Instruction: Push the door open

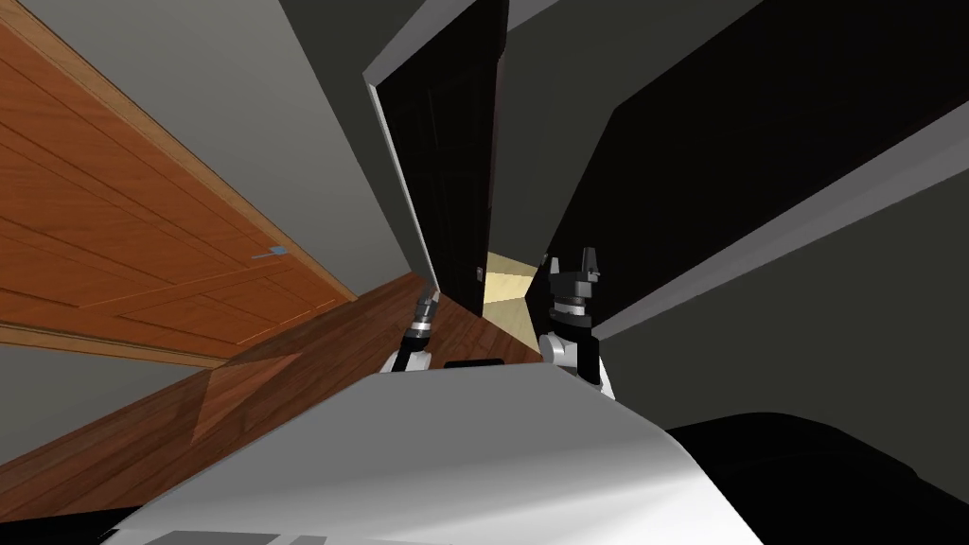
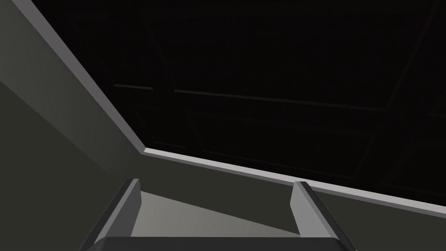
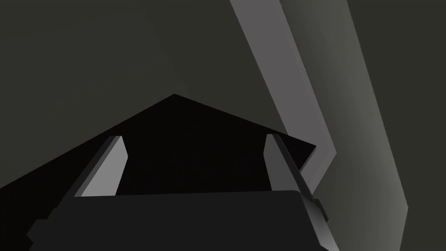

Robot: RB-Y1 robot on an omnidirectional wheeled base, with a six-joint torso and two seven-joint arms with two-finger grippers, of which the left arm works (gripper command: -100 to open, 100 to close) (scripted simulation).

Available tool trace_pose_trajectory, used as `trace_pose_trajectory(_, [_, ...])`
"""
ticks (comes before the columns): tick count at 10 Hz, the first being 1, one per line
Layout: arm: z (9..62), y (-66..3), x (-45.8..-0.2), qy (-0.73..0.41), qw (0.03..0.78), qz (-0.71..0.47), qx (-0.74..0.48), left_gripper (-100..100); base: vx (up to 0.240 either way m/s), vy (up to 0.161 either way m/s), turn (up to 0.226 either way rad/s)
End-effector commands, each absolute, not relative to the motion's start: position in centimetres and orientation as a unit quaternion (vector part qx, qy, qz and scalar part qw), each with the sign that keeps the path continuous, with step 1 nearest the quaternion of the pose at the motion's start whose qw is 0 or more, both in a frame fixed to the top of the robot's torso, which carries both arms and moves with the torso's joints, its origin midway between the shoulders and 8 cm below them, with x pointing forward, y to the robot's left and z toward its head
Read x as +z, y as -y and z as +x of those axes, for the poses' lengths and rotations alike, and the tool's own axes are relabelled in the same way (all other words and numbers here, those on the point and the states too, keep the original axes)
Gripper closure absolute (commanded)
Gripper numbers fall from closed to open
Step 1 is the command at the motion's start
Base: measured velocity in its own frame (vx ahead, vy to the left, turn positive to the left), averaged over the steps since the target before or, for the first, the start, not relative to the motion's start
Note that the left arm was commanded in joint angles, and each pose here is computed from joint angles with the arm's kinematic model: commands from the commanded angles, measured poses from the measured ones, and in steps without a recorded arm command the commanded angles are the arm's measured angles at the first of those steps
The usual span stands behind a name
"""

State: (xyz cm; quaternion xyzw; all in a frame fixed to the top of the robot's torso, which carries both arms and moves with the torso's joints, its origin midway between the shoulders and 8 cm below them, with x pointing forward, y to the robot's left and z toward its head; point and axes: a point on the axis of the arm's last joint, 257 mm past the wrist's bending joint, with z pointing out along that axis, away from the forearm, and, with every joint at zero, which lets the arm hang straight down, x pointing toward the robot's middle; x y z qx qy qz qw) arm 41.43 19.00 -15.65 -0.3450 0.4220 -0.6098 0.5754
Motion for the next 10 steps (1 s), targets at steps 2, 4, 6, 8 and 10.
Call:
trace_pose_trajectory(2, [41.7, -18.1, -17.9, -0.436, 0.561, -0.352, -0.609, -100, 0.080, 0.023, -0.101])
trace_pose_trajectory(4, [41.8, -17.4, -19.6, -0.448, 0.550, -0.357, -0.608, -100, 0.104, 0.031, -0.085])
trace_pose_trajectory(6, [41.9, -16.7, -21.3, -0.459, 0.538, -0.362, -0.607, -100, 0.099, 0.019, -0.093])
trace_pose_trajectory(8, [41.9, -16.0, -23.0, -0.470, 0.527, -0.366, -0.606, -100, 0.089, 0.033, -0.087])
trace_pose_trajectory(10, [41.9, -15.3, -24.6, -0.481, 0.516, -0.371, -0.605, -100, 0.090, 0.032, -0.086])
